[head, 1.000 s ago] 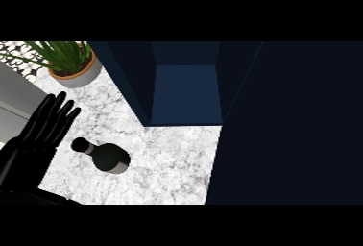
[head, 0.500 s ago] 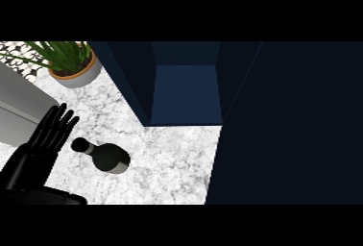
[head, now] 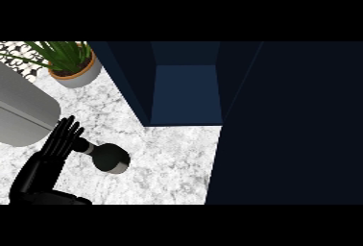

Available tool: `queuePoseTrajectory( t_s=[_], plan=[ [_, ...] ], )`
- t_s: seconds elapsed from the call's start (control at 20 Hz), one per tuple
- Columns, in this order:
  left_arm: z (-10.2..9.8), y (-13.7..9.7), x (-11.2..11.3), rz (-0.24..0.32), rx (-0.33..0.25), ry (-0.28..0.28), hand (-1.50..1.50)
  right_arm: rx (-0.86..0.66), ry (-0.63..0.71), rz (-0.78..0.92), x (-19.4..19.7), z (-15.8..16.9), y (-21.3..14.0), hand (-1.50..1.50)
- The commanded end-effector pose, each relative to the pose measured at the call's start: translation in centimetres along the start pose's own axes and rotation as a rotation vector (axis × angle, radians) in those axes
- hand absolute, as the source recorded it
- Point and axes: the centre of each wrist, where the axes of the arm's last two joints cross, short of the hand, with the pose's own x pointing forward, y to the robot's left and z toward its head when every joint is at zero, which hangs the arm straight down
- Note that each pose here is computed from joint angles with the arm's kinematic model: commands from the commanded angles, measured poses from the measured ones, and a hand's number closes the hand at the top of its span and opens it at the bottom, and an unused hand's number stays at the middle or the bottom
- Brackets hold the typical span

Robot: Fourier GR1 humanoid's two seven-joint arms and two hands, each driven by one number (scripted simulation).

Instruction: Pick up the wine, place it into the cabinet and close the cabinet

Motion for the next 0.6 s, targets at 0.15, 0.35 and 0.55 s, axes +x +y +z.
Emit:
queuePoseTrajectory(
  t_s=[0.15, 0.35, 0.55],
  plan=[
    [-0.8, 1.3, -3.1, -0.002, 0.025, 0.04, -1.5, -0.008, -0.082, 0.0, 3.8, 4.2, -0.1, -1.5],
    [0.6, 1.7, -5.4, -0.014, 0.019, 0.043, -1.5, -0.035, -0.094, 0.002, 3.5, 2.9, 0.0, -1.5],
    [-1.8, 2.4, -5.6, -0.029, 0.02, 0.026, -1.5, -0.014, -0.093, 0.029, 3.3, 2.7, 0.2, -1.5]
  ],
)
